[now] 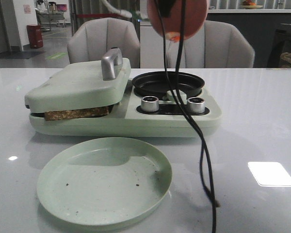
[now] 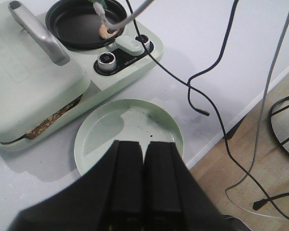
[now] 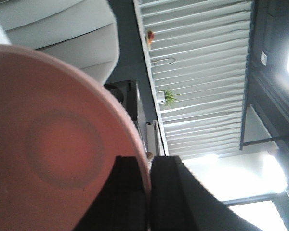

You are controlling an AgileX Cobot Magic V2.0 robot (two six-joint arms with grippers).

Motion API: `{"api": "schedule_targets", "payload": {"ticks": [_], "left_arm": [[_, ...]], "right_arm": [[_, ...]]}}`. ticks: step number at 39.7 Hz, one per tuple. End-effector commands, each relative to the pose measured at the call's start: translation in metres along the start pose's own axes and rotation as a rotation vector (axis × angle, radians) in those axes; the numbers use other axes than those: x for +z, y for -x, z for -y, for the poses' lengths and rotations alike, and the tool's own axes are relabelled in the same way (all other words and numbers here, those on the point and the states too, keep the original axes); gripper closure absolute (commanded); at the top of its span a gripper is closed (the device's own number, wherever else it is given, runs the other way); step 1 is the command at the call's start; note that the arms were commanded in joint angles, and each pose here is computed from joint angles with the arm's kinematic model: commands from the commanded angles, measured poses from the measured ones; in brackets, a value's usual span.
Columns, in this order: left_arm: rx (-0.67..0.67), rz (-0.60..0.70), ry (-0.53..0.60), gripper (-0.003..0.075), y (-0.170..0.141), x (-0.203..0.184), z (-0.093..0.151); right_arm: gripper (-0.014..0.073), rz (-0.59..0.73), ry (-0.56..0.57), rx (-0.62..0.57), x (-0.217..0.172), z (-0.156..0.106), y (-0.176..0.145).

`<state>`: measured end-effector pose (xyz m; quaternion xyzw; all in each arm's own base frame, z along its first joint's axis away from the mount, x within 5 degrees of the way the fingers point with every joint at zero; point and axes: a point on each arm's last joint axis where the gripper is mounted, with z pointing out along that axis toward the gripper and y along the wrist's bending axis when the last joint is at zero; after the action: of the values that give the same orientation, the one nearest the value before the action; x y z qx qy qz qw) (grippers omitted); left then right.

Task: Make breakfast with bread and shrimp
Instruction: 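Carry the pink bowl over the round pan and tip shrimp in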

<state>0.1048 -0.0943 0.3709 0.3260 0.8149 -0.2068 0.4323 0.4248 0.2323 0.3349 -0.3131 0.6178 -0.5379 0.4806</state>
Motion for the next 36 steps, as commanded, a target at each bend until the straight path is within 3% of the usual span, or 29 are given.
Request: {"api": "schedule_targets", "payload": {"ticks": [1,4,9,14,25,36], "left_arm": [[-0.015,0.105,-0.004,0.0619,0.014,-0.006,0.001],[-0.015,0.105,-0.004,0.0619,0.014,-0.006,0.001],[-0.015,0.105,-0.004,0.0619,0.014,-0.006,0.001],[-0.015,0.105,-0.004,0.0619,0.014,-0.006,0.001],[-0.015,0.105,-0.004,0.0619,0.014,-0.006,0.001],[-0.015,0.105,-0.004,0.0619,0.014,-0.006,0.001]], "right_arm": [[0.0547,0.007,-0.169,0.065,-0.009,0.072,-0.006],[0.0547,0.006,-0.138,0.09,-0.008,0.065,-0.006],[0.0547,-0.014,0.028,0.11,0.0,0.023,-0.006],[0.0547,-0.056,0.01,0.047,0.004,0.002,-0.007],[0.0547,-0.045,-0.095,0.014,0.001,0.02,-0.007],[0.0547,-0.028,-0.164,0.059,-0.007,0.06,-0.012]]}}
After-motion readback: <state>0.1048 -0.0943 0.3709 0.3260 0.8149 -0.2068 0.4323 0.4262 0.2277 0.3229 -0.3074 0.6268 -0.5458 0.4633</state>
